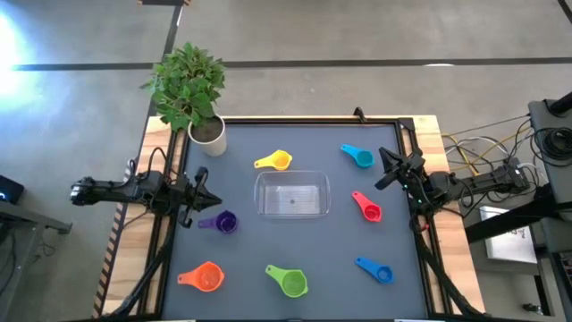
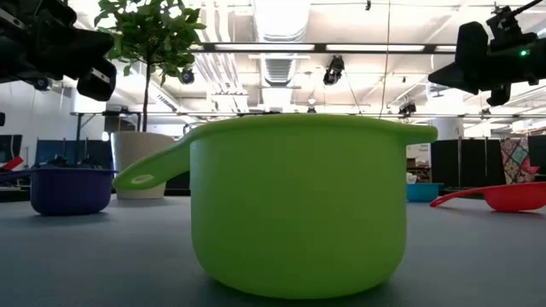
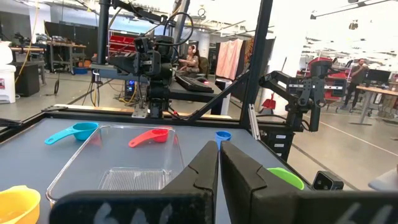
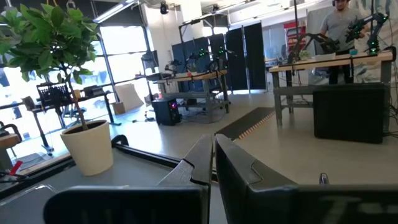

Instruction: Nest measuring cups in basket

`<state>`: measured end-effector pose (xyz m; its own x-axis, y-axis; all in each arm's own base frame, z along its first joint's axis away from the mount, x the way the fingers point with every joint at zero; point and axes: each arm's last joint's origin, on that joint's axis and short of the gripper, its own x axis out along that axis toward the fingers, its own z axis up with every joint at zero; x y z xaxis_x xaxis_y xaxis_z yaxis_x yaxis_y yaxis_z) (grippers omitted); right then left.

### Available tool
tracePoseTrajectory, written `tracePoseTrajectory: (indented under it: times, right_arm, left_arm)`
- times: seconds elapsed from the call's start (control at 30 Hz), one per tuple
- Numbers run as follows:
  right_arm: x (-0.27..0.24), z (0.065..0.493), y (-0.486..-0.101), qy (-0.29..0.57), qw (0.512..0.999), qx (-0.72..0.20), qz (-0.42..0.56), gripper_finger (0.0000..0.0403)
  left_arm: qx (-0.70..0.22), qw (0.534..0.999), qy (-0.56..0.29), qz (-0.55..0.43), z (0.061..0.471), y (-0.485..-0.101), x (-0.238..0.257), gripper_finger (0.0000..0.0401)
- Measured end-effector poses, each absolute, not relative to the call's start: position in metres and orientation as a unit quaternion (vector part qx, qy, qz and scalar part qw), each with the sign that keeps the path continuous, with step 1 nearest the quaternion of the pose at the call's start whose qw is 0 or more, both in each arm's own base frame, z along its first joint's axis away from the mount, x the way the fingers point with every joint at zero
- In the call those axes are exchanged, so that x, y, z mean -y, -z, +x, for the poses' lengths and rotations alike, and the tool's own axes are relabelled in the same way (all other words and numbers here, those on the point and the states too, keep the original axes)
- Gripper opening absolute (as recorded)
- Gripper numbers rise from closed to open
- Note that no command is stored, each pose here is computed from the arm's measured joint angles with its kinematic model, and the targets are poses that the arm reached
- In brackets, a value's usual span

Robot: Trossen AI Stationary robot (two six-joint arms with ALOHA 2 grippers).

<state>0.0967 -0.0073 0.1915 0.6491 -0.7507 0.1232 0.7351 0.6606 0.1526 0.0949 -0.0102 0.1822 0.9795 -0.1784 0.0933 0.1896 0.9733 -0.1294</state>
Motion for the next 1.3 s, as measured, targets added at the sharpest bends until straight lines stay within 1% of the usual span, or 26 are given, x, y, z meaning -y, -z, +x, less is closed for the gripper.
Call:
tracePoseTrajectory:
  times: [0.5,0.67,0.8,1.0,1.1,1.17,1.3]
  right_arm:
    - [0.007,0.097,-0.191,0.41,0.907,0.088,0.044,0.0009]
    - [0.007,0.097,-0.191,0.41,0.907,0.088,0.044,0.0009]
    - [0.007,0.097,-0.191,0.41,0.907,0.088,0.044,0.0009]
    - [0.007,0.097,-0.191,0.41,0.907,0.088,0.044,0.0009]
    - [0.007,0.097,-0.191,0.41,0.907,0.088,0.044,0.0009]
    - [0.007,0.097,-0.192,0.41,0.907,0.088,0.044,0.0009]
    - [0.007,0.097,-0.191,0.41,0.907,0.088,0.044,0.0009]
  left_arm:
    - [0.04,0.992,0.093,-0.071,0.095,-0.182,0.01,0.0]
    - [0.036,0.988,0.095,-0.116,0.095,-0.182,0.01,0.0]
    - [0.036,0.986,0.096,-0.133,0.095,-0.183,0.01,0.0]
    - [0.063,0.978,0.091,-0.179,0.094,-0.188,0.009,0.0]
    - [0.086,0.98,0.092,-0.155,0.094,-0.195,0.009,0.0]
    - [0.075,0.983,0.086,-0.141,0.094,-0.205,0.009,0.0]
    - [0.009,0.991,0.06,-0.119,0.098,-0.227,0.009,0.0]
